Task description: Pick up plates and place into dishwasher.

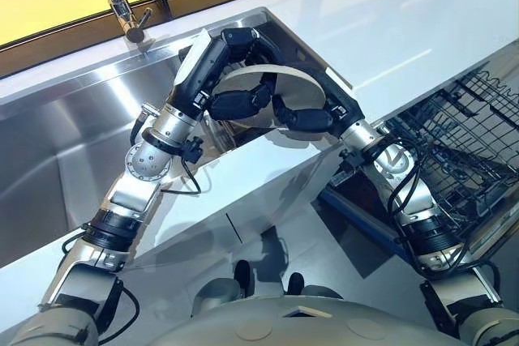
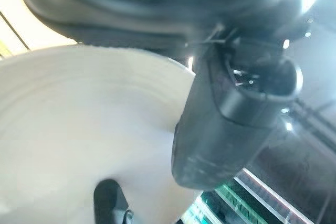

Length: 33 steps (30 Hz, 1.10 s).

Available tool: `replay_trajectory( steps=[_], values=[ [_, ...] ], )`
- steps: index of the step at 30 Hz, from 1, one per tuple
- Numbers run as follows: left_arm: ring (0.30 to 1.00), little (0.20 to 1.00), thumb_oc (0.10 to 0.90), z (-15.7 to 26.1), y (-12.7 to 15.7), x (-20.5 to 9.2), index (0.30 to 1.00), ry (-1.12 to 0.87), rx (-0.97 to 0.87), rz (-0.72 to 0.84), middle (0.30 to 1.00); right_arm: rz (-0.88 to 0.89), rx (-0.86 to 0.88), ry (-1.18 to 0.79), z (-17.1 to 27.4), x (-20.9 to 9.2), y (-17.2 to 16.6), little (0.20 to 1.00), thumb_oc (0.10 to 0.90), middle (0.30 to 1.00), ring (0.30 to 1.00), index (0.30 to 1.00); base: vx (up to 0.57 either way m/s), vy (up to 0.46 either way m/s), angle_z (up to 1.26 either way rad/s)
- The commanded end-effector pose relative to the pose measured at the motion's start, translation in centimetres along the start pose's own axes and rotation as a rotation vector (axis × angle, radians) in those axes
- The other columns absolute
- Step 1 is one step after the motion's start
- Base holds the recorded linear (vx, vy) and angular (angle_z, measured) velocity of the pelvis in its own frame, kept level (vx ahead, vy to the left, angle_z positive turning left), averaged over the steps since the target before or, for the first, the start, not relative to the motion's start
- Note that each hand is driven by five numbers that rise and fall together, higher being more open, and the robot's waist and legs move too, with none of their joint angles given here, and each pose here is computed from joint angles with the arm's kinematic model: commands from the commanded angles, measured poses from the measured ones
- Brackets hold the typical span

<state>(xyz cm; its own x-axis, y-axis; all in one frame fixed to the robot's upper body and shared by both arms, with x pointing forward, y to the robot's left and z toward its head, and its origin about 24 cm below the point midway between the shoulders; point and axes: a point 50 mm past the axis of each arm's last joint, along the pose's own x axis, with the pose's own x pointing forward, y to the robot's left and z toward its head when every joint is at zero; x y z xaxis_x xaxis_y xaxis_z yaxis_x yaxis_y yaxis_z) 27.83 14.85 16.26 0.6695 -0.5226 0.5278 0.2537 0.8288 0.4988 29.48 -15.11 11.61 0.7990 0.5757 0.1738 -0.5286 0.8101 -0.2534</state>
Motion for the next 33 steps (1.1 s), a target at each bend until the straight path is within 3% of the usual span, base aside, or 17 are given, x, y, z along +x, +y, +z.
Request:
replay_trajectory(
  steps=[1, 2, 5, 6, 7, 8, 12, 13, 14, 21, 25, 33],
  values=[
    [0.300, 0.200, 0.100, 2.5, 0.0, 1.3, 0.300, -0.164, 0.002, 0.027, 0.300, 0.044, -0.055, -0.310, 5.6, 1.8, 0.1, 0.389, 0.289, 0.462, 0.462, 0.462, 0.00, 0.000, 0.00],
    [0.300, 0.200, 0.100, 2.0, 0.3, 0.9, 0.300, -0.136, 0.004, 0.043, 0.300, 0.041, -0.059, -0.305, 5.4, 1.6, -0.1, 0.428, 0.328, 0.495, 0.495, 0.495, 0.00, 0.000, 0.00],
    [0.300, 0.200, 0.100, 1.4, 0.5, 0.2, 0.300, -0.092, 0.023, 0.064, 0.300, 0.043, -0.052, -0.298, 5.2, 1.6, -0.2, 0.647, 0.547, 0.684, 0.684, 0.684, 0.00, 0.000, 0.00],
    [0.300, 0.200, 0.100, 1.0, 0.6, -0.1, 0.300, -0.066, 0.027, 0.076, 0.300, 0.043, -0.051, -0.297, 5.1, 1.5, -0.1, 0.653, 0.553, 0.688, 0.688, 0.688, 0.01, -0.014, -0.04],
    [0.300, 0.200, 0.100, 0.6, 0.7, -0.4, 0.300, -0.044, 0.025, 0.084, 0.300, 0.042, -0.049, -0.297, 5.1, 1.5, -0.1, 0.400, 0.300, 0.472, 0.472, 0.472, 0.01, -0.009, -0.07],
    [0.300, 0.200, 0.100, 0.4, 0.7, -0.6, 0.300, -0.030, 0.027, 0.090, 0.300, 0.040, -0.051, -0.300, 5.2, 1.6, -0.1, 0.200, 0.100, 0.300, 0.300, 0.300, 0.01, -0.002, -0.07],
    [0.300, 0.200, 0.100, -0.3, 0.9, -1.2, 0.300, 0.009, 0.008, 0.110, 0.300, 0.034, -0.056, -0.313, 5.3, 1.5, -0.2, 0.200, 0.100, 0.300, 0.300, 0.300, 0.00, 0.000, -0.01],
    [0.335, 0.241, 0.141, -0.5, 0.9, -1.4, 0.335, 0.022, -0.010, 0.119, 0.335, 0.031, -0.059, -0.315, 5.4, 1.4, -0.2, 0.200, 0.100, 0.300, 0.300, 0.300, 0.00, 0.000, 0.00],
    [0.900, 0.900, 0.800, -0.7, 1.0, -1.5, 0.900, 0.036, -0.036, 0.134, 0.900, 0.027, -0.061, -0.317, 5.5, 1.4, -0.3, 0.200, 0.100, 0.300, 0.300, 0.300, 0.00, 0.000, 0.00],
    [0.900, 0.900, 0.800, -3.7, 0.6, -3.7, 0.900, 0.243, -0.306, 0.243, 0.900, -0.034, -0.084, -0.338, 6.0, 1.1, -1.0, 0.200, 0.100, 0.300, 0.300, 0.300, 0.00, -0.006, -0.02],
    [0.900, 0.900, 0.800, -5.2, 0.9, -5.2, 0.900, 0.369, -0.270, 0.287, 0.900, -0.103, -0.110, -0.360, 6.7, 0.9, -2.0, 0.200, 0.100, 0.300, 0.300, 0.300, 0.00, -0.025, -0.08],
    [0.900, 0.900, 0.800, -5.8, 2.9, -5.9, 0.900, 0.417, -0.240, 0.344, 0.900, -0.244, -0.160, -0.388, 8.0, 0.3, -4.4, 0.200, 0.100, 0.300, 0.300, 0.300, 0.01, -0.026, -0.05]
  ],
)
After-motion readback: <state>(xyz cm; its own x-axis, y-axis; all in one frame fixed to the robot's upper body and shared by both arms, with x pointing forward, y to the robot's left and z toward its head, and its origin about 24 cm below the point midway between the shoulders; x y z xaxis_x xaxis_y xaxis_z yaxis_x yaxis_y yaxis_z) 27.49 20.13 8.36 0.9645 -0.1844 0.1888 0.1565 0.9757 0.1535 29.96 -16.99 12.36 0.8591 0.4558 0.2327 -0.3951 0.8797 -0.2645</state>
